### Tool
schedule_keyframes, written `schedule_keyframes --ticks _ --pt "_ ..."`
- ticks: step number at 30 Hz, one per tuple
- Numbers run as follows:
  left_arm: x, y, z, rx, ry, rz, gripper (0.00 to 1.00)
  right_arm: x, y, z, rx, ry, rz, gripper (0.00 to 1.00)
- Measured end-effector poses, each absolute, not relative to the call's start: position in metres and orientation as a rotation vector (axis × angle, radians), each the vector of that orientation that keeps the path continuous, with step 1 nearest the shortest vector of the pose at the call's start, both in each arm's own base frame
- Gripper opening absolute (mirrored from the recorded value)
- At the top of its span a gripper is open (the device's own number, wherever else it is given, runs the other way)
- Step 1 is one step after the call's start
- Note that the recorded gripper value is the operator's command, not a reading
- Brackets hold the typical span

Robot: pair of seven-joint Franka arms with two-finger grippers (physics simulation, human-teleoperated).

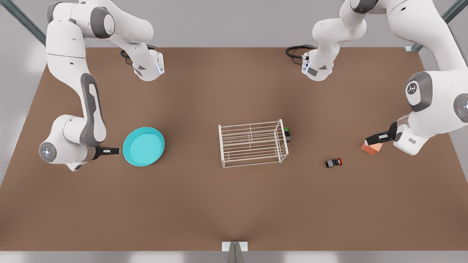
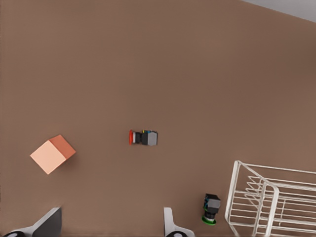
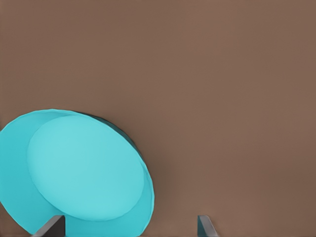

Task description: Place the plate on the shelf with right arm and place the red button switch in the plate with left arm

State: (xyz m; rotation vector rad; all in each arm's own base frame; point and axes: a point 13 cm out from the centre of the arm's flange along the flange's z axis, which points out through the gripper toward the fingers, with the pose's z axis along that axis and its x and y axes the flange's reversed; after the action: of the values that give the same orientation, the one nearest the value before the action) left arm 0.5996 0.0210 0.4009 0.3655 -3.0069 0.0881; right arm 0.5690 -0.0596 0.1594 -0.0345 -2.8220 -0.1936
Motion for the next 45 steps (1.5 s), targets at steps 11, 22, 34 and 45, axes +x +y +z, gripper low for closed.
schedule_keyframes --ticks 11,22,34,45 --pt "0.593 0.020 0.399 0.383 -2.977 0.076 1.00 0.561 -0.052 0.103 0.200 -2.824 -0.272 1.00" --pt "0.592 0.019 0.400 0.399 -2.968 0.077 1.00 0.565 -0.048 0.063 0.392 -2.833 -0.311 0.86" --pt "0.591 0.019 0.397 0.410 -2.955 0.073 1.00 0.566 -0.040 0.047 0.516 -2.825 -0.352 0.51" --pt "0.619 0.012 0.383 0.392 -2.980 0.080 1.00 0.565 -0.040 0.047 0.592 -2.817 -0.371 0.32"
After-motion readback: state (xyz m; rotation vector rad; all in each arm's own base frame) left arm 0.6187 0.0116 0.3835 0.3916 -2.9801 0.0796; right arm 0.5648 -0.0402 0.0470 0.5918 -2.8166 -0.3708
